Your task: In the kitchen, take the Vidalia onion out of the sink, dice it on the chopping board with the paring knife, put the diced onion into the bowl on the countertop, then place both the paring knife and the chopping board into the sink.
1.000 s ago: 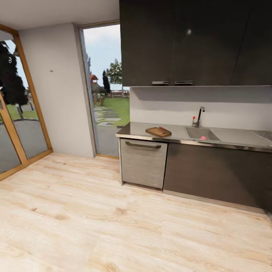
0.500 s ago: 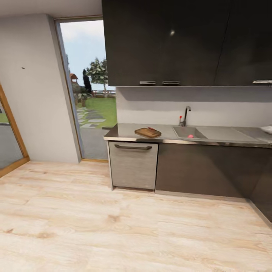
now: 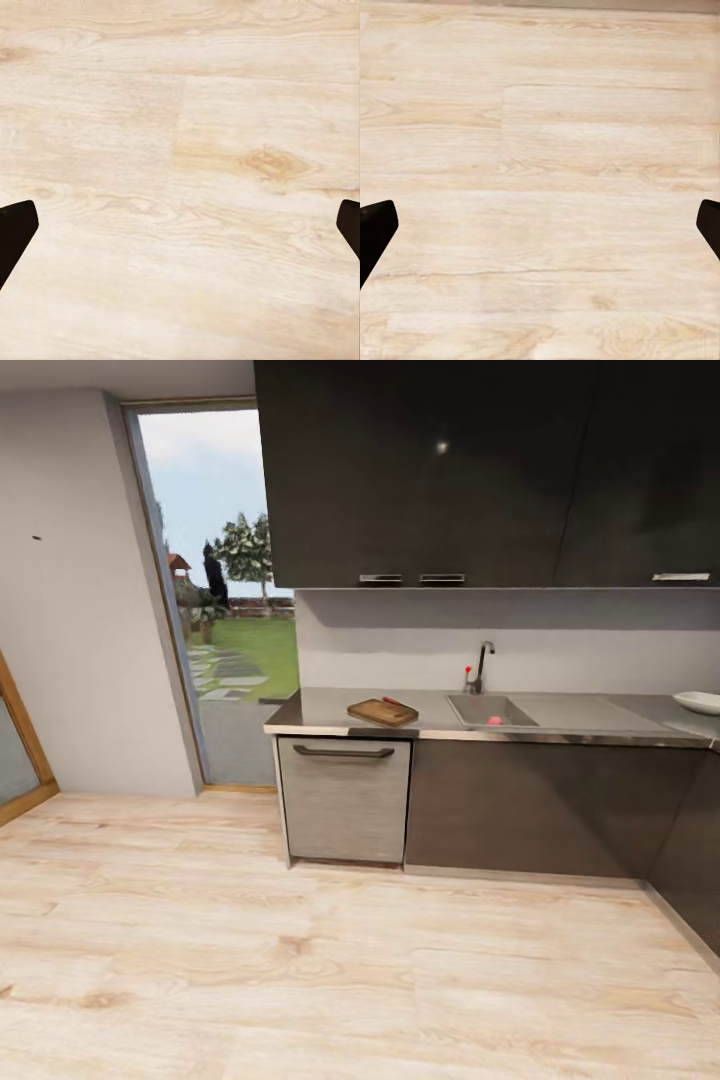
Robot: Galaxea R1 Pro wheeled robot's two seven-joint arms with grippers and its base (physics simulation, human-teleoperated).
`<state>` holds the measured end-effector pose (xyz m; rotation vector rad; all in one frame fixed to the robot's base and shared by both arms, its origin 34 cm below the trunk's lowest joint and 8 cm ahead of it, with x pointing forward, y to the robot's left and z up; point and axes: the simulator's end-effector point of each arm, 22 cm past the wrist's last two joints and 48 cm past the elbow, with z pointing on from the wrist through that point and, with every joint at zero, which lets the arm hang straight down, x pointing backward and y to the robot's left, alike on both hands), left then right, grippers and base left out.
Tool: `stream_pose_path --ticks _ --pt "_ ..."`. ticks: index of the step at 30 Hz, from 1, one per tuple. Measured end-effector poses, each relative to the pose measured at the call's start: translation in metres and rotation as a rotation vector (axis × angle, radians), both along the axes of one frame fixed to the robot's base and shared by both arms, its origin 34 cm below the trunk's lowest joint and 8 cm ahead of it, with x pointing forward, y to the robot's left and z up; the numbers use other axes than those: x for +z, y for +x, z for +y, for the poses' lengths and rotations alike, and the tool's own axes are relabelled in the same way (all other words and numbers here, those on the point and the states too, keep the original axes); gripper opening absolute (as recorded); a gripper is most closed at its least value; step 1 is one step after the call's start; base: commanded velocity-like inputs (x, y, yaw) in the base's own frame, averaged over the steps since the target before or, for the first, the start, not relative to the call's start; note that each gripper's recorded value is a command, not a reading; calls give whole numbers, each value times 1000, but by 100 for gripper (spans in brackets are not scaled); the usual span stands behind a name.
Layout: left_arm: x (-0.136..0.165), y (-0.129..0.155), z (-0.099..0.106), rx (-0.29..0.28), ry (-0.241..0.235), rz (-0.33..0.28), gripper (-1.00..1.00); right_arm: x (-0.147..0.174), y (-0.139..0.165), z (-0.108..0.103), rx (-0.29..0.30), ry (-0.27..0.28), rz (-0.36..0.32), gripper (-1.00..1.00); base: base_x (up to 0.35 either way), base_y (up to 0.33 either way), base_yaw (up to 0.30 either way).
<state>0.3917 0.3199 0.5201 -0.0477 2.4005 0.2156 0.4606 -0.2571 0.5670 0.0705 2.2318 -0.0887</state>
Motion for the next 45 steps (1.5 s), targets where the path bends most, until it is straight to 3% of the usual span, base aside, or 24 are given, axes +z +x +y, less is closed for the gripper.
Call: stream_pose_path --ticks 45 --pt "3 4 0 0 0 -14 100 0 0 3 10 3 1 100 268 0 0"
